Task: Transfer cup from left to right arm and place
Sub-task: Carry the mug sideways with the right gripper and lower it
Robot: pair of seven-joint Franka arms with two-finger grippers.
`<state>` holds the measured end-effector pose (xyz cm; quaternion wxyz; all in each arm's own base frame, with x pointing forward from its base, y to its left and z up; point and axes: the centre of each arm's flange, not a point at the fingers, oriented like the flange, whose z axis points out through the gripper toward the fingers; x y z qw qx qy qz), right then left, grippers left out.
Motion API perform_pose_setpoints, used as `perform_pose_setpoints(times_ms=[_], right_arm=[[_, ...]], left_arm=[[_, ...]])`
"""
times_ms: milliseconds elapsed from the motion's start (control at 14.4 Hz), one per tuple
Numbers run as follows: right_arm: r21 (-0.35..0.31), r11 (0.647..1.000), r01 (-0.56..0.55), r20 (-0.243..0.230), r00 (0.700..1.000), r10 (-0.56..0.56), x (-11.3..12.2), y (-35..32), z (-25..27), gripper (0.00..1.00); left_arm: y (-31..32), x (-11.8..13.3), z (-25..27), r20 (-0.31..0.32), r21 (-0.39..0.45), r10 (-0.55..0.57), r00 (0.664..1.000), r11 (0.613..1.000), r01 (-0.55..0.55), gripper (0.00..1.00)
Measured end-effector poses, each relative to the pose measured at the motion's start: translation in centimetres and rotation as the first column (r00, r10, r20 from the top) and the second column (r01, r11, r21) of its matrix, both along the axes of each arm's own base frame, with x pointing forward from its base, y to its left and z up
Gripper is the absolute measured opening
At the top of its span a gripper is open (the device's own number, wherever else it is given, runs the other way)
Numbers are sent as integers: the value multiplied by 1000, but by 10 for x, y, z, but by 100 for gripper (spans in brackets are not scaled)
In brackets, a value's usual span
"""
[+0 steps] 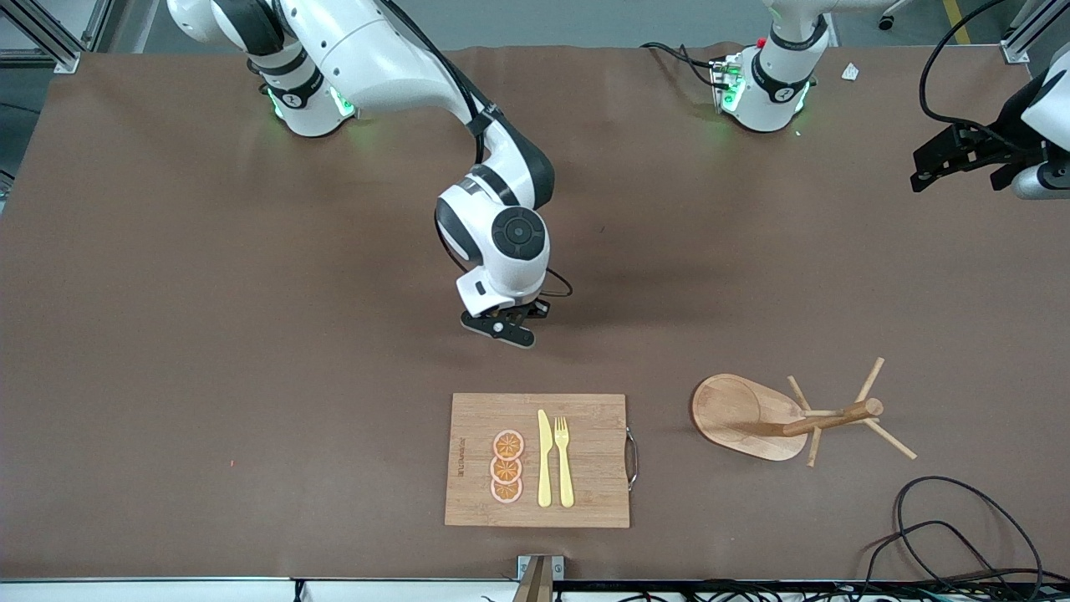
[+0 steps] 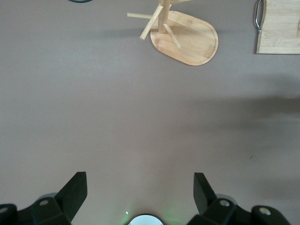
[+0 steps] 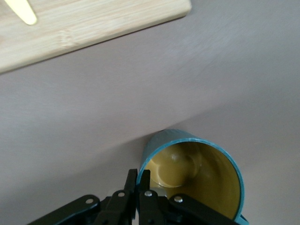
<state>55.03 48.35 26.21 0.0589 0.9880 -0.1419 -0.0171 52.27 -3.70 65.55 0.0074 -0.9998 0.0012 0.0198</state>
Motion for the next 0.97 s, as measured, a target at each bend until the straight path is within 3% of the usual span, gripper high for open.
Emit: perform_pose_setpoints(times_ms=[208, 555, 971], right_arm=[[-9, 995, -95, -21, 995, 95, 28, -36, 24, 4], [69, 973, -220, -19, 975, 222, 113, -198, 116, 4], [146, 909, -391, -49, 914, 402, 154, -374, 125, 4]], left_arm=[[-1, 0, 0, 0, 0, -2, 1000, 1000, 2, 100], [0, 0, 0, 0, 0, 1, 1000, 1000, -1, 100], [3, 0, 0, 0, 0, 6, 1000, 1000, -6, 100]])
